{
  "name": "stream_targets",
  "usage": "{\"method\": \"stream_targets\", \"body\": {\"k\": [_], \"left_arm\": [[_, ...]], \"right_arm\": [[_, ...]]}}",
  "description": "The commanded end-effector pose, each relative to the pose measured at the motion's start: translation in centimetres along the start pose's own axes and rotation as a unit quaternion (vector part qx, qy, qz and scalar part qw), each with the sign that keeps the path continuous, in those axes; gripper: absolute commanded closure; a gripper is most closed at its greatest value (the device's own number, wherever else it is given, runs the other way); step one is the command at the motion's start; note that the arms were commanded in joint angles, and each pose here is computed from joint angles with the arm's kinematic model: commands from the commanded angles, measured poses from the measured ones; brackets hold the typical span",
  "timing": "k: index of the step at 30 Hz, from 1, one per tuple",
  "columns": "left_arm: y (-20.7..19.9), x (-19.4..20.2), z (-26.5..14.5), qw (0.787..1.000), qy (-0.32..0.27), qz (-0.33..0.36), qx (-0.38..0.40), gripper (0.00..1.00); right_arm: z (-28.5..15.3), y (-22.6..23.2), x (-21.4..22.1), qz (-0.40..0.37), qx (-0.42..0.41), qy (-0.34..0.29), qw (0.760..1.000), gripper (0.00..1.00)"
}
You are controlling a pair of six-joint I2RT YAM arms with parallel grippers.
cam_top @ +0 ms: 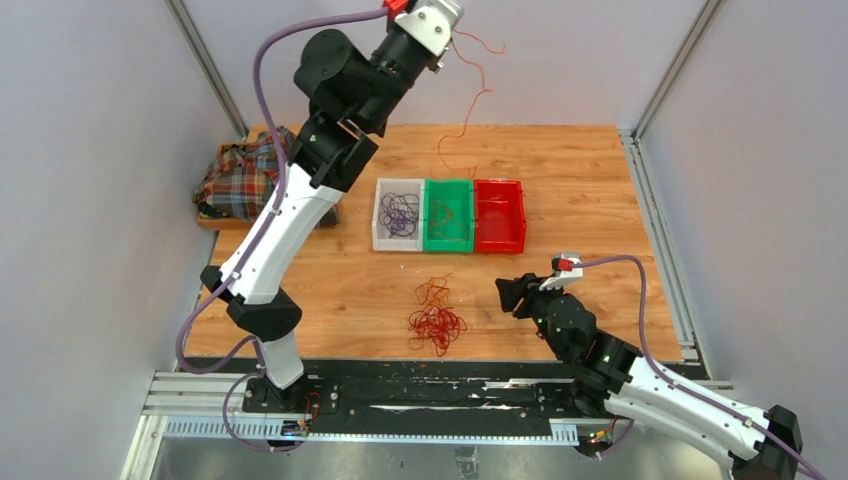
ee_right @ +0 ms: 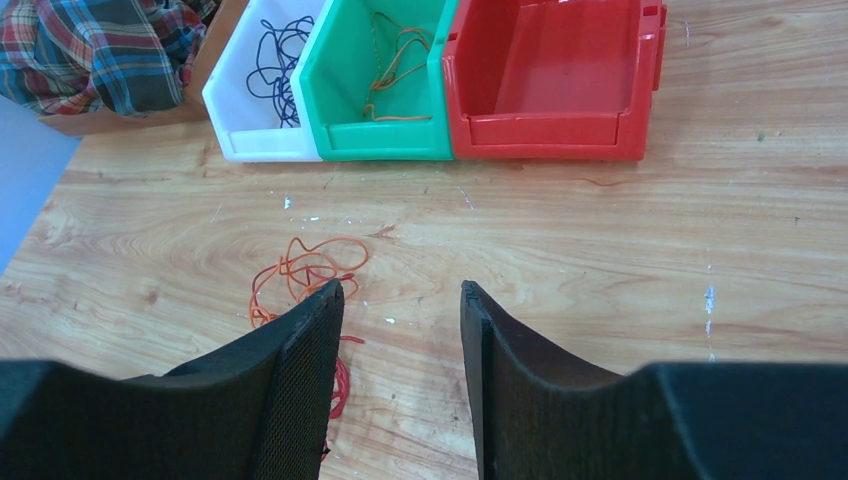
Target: Untangle the cables
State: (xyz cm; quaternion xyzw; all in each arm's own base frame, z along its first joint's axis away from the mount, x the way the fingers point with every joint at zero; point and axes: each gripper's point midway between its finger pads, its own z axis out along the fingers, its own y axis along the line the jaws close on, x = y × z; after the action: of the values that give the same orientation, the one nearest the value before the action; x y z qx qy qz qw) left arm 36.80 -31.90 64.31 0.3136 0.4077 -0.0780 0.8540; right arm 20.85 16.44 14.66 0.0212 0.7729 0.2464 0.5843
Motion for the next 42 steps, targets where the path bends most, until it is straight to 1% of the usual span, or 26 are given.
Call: {"method": "stream_targets", "body": {"k": [1, 3, 6, 22, 29, 35, 42], "left_arm": [[2.9, -4.3, -1.1, 0.998, -0.056, 0.005, -0.035, 1.0], [2.8, -4.0, -1.3, 0.998, -0.054, 0.005, -0.038, 1.0], [1.9, -2.8, -1.6, 0.999, -0.04, 0.009, -0.022, 1.0], [-2.3, 5.6, -1.6, 0.998, 0.048, 0.035, 0.014, 1.0], [-3.8, 8.4, -1.8, 0.996, 0.071, 0.044, 0.028, 1.0], [-4.3, 10.2, -1.7, 0.994, 0.086, 0.057, 0.033, 1.0], [-5.8, 13.8, -3.1, 0.987, 0.132, 0.076, 0.052, 1.0]], "right_arm": [[0.0, 0.4, -1.1, 0.01, 0.004, -0.011, 1.0, 0.53], [0.0, 0.4, -1.0, 0.01, 0.004, -0.009, 1.0, 0.54], [0.0, 0.5, -1.1, 0.012, 0.003, -0.009, 1.0, 0.53], [-0.6, -0.1, -1.1, 0.016, 0.007, -0.012, 1.0, 0.55], [-0.8, -0.4, -1.0, 0.02, 0.007, -0.013, 1.0, 0.56], [-1.0, -0.6, -0.9, 0.025, 0.007, -0.014, 1.0, 0.56], [-1.1, -0.7, -1.1, 0.025, 0.011, -0.017, 0.999, 0.57]]}}
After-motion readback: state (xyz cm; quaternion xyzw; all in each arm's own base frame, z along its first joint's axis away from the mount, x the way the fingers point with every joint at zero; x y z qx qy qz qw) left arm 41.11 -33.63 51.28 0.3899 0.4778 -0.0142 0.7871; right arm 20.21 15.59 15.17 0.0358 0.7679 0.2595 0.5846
